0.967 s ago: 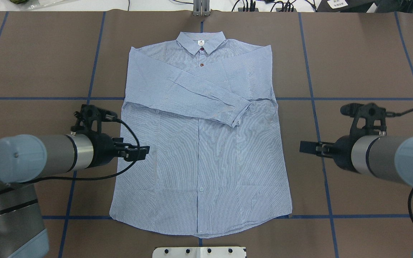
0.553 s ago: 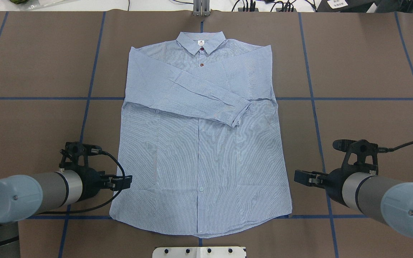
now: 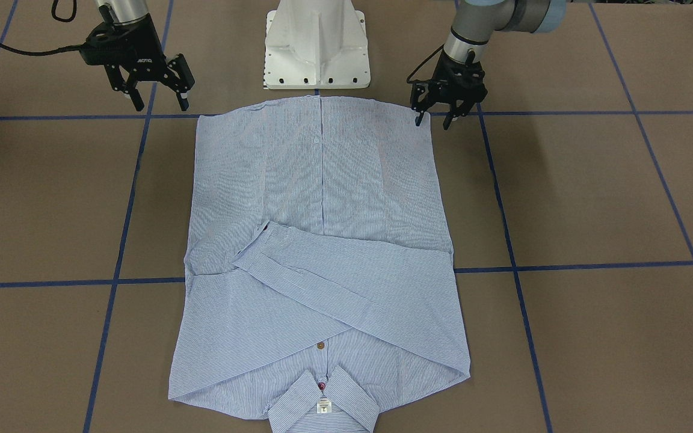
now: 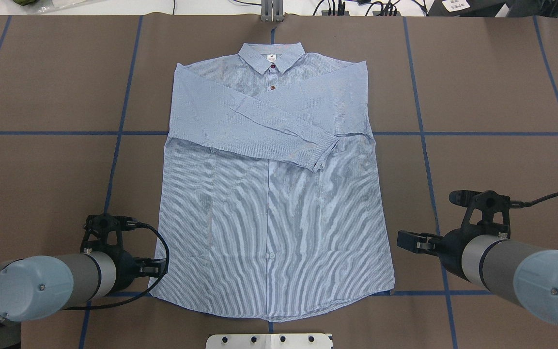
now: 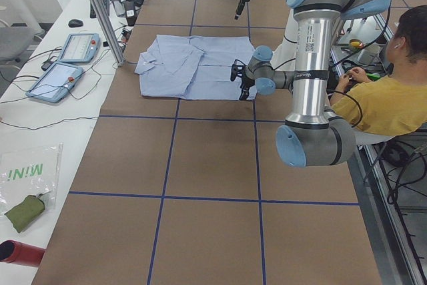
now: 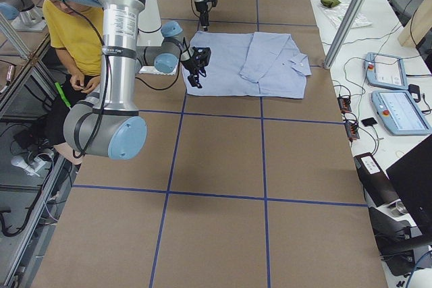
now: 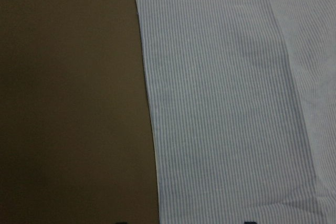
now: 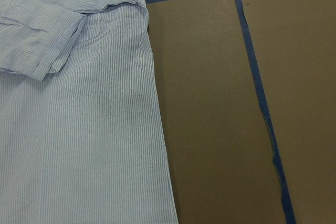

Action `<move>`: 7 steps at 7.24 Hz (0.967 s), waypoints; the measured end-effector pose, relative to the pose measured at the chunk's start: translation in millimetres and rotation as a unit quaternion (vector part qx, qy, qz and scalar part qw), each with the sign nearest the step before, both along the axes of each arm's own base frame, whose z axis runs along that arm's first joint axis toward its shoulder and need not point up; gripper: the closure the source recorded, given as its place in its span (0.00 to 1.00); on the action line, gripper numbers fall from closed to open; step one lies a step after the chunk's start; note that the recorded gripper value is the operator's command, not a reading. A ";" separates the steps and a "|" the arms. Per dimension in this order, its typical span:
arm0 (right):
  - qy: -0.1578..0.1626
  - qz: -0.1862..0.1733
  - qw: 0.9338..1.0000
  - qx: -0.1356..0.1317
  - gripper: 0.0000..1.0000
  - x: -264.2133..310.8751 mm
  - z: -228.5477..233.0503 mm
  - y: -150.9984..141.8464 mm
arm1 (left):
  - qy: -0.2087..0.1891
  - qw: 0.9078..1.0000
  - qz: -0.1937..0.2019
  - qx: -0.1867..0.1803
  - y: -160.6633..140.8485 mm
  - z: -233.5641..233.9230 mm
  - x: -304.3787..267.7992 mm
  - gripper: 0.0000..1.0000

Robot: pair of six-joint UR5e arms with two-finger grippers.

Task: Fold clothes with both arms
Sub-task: 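Move both grippers to the shirt hem corners nearest the robot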

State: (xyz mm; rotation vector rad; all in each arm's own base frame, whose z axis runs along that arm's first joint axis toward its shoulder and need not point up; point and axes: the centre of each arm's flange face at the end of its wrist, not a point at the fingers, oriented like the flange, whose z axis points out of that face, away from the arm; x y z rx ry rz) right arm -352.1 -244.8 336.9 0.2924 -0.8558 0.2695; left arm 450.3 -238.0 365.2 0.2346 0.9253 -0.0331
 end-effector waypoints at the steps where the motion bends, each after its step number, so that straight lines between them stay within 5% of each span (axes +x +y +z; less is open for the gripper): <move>1: 0.000 0.000 1.000 0.001 0.00 -0.2 0.0 0.2 | -0.006 1.000 0.007 -0.004 8.3 0.6 3.9 0.52; 7: 0.002 -0.001 1.000 0.002 0.00 -2.7 1.2 2.5 | -0.017 1.000 0.024 -0.006 22.1 7.9 16.7 0.59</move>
